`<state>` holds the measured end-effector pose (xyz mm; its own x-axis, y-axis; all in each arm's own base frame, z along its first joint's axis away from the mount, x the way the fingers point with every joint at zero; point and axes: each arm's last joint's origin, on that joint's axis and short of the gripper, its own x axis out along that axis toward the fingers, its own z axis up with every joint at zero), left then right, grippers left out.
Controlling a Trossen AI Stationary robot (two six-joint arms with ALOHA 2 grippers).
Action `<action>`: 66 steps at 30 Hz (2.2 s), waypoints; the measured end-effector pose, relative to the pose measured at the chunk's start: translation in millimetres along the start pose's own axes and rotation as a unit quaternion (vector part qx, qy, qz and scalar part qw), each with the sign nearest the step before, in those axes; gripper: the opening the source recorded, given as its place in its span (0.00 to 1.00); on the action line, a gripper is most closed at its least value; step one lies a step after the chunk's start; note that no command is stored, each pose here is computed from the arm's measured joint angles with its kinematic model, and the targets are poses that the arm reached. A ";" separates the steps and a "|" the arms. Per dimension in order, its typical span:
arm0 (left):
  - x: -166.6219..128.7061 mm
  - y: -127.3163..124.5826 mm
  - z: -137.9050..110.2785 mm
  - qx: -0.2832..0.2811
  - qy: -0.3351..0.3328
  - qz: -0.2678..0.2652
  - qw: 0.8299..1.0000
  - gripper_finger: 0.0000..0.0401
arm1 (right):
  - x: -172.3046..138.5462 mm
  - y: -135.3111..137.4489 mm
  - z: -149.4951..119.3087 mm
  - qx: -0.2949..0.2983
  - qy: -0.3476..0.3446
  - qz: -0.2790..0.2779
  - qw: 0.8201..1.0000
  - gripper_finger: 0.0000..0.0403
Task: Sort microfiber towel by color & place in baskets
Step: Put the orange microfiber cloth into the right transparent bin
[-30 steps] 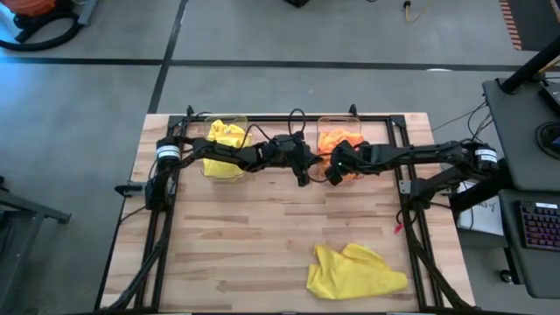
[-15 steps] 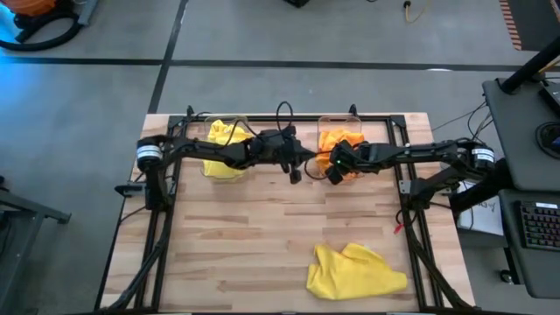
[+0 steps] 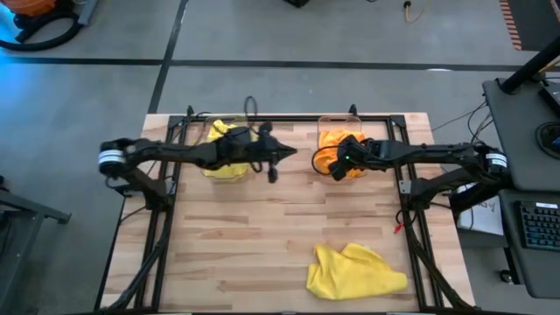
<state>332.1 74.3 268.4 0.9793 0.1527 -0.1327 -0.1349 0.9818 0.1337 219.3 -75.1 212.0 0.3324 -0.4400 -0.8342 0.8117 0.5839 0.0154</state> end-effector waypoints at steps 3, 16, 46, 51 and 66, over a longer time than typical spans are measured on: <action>-28.9 -1.2 6.1 0.004 -0.021 0.004 1.000 0.00 | -7.4 -2.0 1.7 0.003 0.007 -0.005 1.000 0.37; -120.3 -8.2 1.1 -0.020 -0.102 0.017 0.994 0.00 | -51.6 0.7 33.9 -0.009 0.004 -0.006 1.000 0.51; -132.6 -10.0 -6.1 -0.020 -0.106 0.018 0.994 0.00 | 32.8 39.2 31.0 -0.090 0.072 0.046 0.992 0.03; -132.7 -10.0 -5.9 -0.020 -0.106 0.018 0.994 0.00 | 42.9 41.6 28.3 -0.099 0.076 0.044 0.991 0.03; -132.4 -10.0 -6.2 -0.032 -0.106 0.017 0.994 0.00 | 15.5 35.1 35.5 -0.095 0.043 0.062 0.993 0.03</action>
<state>202.8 44.9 278.6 0.9829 0.1652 0.0812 -0.1711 0.9827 0.0715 270.0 -85.7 219.2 0.3759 -0.3017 -0.8762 0.6585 0.7522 0.0234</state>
